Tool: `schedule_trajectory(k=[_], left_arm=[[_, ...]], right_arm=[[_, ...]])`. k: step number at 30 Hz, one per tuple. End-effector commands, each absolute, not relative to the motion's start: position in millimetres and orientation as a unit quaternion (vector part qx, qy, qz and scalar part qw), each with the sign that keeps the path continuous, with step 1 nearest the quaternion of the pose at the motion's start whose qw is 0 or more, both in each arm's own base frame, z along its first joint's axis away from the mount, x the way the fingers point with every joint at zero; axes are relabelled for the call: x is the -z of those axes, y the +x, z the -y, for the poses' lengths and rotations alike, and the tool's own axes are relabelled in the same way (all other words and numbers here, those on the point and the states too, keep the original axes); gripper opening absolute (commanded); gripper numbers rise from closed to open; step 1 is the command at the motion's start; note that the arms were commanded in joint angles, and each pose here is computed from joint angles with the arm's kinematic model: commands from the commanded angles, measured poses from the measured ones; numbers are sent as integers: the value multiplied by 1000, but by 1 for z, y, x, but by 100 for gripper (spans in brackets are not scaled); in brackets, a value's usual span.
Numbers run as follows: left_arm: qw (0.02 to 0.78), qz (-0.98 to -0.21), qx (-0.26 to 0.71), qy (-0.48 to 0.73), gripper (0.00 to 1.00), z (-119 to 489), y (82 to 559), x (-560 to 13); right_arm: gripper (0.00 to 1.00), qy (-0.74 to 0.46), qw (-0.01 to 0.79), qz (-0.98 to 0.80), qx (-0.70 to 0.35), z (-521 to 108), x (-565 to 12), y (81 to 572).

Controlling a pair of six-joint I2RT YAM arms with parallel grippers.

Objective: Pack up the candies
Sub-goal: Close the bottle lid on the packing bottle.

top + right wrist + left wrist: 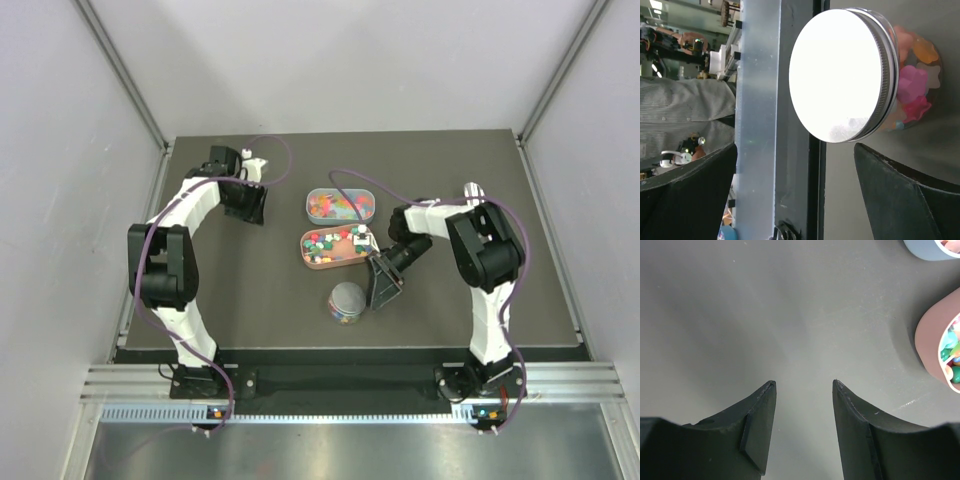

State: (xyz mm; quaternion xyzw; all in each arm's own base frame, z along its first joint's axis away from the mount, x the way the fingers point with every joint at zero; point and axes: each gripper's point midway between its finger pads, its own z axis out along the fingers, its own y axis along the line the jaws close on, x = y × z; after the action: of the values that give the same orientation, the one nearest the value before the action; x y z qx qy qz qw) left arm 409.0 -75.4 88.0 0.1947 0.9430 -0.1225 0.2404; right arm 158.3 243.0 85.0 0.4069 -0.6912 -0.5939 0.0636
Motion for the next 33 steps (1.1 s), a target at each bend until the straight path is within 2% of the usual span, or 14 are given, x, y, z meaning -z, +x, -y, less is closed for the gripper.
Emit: schedule_trajectory(k=[1,8,15,17,18,20,21,22,25,26,28,29,33], left_arm=[[259,-936,119,207,54,78,420,-101],[256,-937,119,206,54,79,419,-98],[262,-936,111,207,54,77,417,-105],[273,-938,76,197,54,68,421,-113],[280,-941,32,190,54,56,423,-116],[302,-937,8,176,54,48,423,-136],[308,-936,1,169,54,44,422,-141],[312,-936,4,165,54,45,419,-146],[342,-922,72,167,54,68,401,-169],[371,-908,88,175,54,75,394,-190],[373,-896,128,203,54,92,373,-189],[387,-878,150,237,53,104,360,-200],[333,-854,222,332,46,136,291,-164]], right_arm=[[100,407,65,690,595,-238,-114,153],[100,420,60,696,579,-235,-117,157],[100,454,-28,710,537,-219,-139,200],[100,451,-53,730,510,-214,-145,217],[99,464,-96,748,465,-202,-159,233],[100,479,-223,763,372,-193,-183,279],[100,484,-300,771,283,-173,-213,289],[100,499,-403,736,217,-172,-244,319],[100,473,-601,639,84,-154,-319,335],[100,452,-628,630,75,-151,-329,332],[99,435,-650,617,86,-155,-335,323],[97,443,-632,627,103,-158,-327,319],[60,493,-494,693,181,-179,-267,315]])
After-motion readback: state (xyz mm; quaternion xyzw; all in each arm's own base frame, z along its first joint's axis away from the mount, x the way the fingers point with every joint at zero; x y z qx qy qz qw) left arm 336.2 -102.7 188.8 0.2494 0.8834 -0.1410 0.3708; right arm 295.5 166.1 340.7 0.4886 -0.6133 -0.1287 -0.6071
